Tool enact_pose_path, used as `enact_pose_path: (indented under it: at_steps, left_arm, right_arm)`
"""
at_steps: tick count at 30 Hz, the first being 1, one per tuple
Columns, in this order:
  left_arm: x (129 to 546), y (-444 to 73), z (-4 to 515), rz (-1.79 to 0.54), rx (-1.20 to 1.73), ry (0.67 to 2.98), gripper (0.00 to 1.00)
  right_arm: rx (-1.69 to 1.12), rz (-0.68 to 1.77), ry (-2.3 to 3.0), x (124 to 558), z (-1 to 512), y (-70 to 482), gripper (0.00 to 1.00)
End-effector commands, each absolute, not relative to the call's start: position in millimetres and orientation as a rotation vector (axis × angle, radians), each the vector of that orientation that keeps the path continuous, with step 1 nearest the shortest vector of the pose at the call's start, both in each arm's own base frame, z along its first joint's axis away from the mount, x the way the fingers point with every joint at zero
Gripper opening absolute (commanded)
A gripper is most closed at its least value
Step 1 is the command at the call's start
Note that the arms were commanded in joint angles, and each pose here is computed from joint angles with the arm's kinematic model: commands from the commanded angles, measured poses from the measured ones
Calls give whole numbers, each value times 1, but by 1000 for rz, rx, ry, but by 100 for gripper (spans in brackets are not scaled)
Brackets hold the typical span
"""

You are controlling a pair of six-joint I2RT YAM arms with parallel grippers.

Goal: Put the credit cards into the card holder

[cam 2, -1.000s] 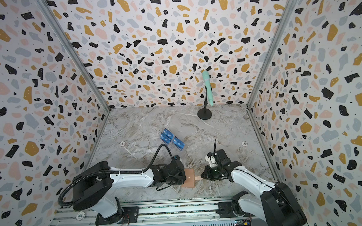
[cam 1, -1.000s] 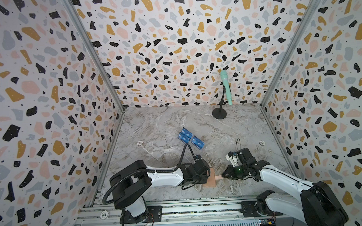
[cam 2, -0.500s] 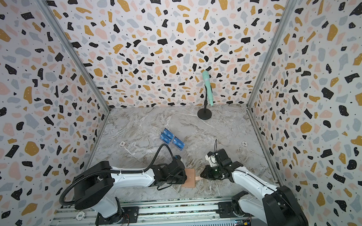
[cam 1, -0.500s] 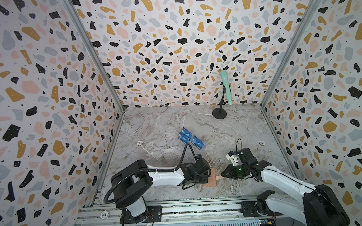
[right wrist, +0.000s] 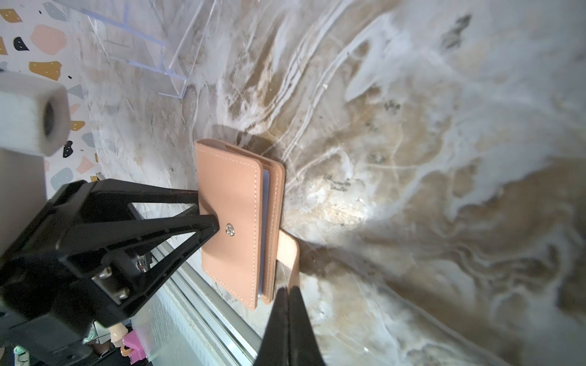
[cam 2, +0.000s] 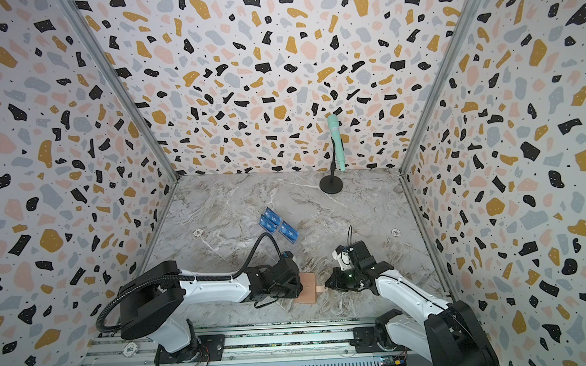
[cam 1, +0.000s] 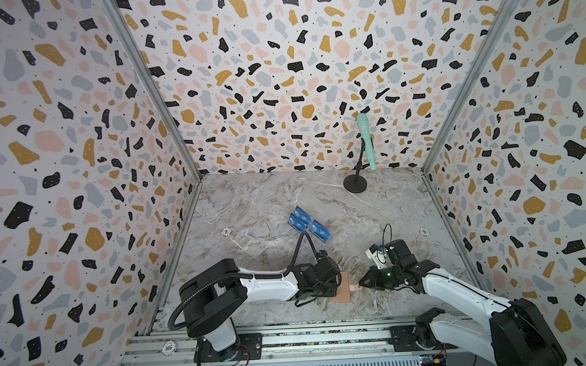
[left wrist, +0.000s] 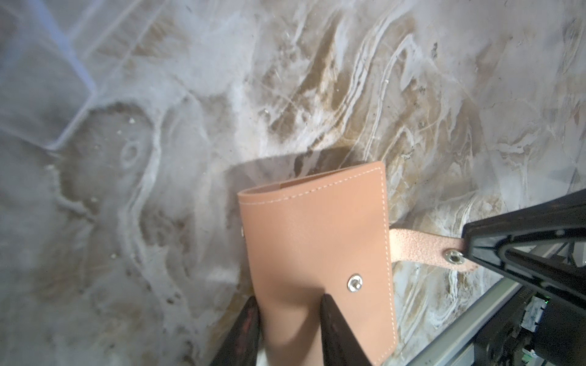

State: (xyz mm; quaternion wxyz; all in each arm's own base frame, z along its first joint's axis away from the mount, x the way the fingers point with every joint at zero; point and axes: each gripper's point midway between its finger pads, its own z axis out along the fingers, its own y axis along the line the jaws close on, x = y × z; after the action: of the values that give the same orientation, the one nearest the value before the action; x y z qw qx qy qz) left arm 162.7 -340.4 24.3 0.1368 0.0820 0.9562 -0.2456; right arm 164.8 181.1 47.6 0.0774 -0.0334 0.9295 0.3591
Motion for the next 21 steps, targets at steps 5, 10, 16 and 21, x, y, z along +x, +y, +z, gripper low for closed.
enact_pose_path:
  at_steps: [5,10,16,21]
  left_arm:
    - [148,-319,-4,-572,272,2867,34]
    - [148,-319,-4,-575,272,2865,34]
    - [149,-318,-3,-571,268,2862,34]
    - [149,-319,-3,-573,269,2858,34]
  right_arm:
    - [-120,1117,2759,166,55,185,0]
    - [-113,1141,2747,168,58,188,0]
    - [-45,1274,2685,175,66,201,0]
    - [-11,1346,2638,185,70,210,0]
